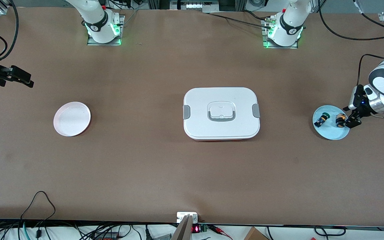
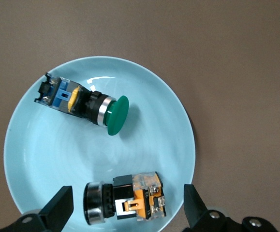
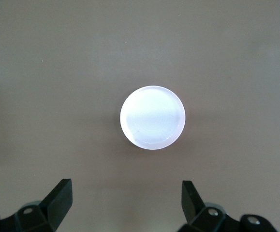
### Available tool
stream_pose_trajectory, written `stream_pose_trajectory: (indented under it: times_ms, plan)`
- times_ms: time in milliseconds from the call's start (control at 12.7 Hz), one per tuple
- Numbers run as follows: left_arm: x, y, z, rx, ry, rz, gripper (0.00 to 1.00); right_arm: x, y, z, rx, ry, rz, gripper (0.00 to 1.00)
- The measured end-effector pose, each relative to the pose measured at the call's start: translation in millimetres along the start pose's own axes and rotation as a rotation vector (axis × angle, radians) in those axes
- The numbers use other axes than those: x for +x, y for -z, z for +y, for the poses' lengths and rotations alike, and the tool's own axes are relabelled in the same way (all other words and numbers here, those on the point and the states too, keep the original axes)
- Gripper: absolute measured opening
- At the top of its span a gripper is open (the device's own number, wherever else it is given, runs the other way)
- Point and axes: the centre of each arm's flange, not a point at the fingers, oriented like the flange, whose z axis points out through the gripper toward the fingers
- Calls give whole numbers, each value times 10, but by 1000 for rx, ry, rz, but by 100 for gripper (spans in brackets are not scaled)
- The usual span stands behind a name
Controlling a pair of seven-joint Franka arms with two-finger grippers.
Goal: Transfer orange switch to right arm and place
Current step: 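Lower the left gripper onto the orange-capped switch, then close the left gripper on the orange-capped switch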
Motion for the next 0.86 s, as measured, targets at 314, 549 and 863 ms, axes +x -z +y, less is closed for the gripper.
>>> stream_pose_trajectory:
  times_ms: [314, 549, 863]
  plan:
    - [-91, -51, -30, 34, 22, 11, 100, 1, -2, 2, 0, 0, 0, 100]
    - [-125, -97, -56, 34, 21, 13, 100, 2, -4, 2, 0, 0, 0, 100]
    - [-122, -122, -76, 36, 21, 17, 100, 5, -10, 2, 0, 0, -1, 100]
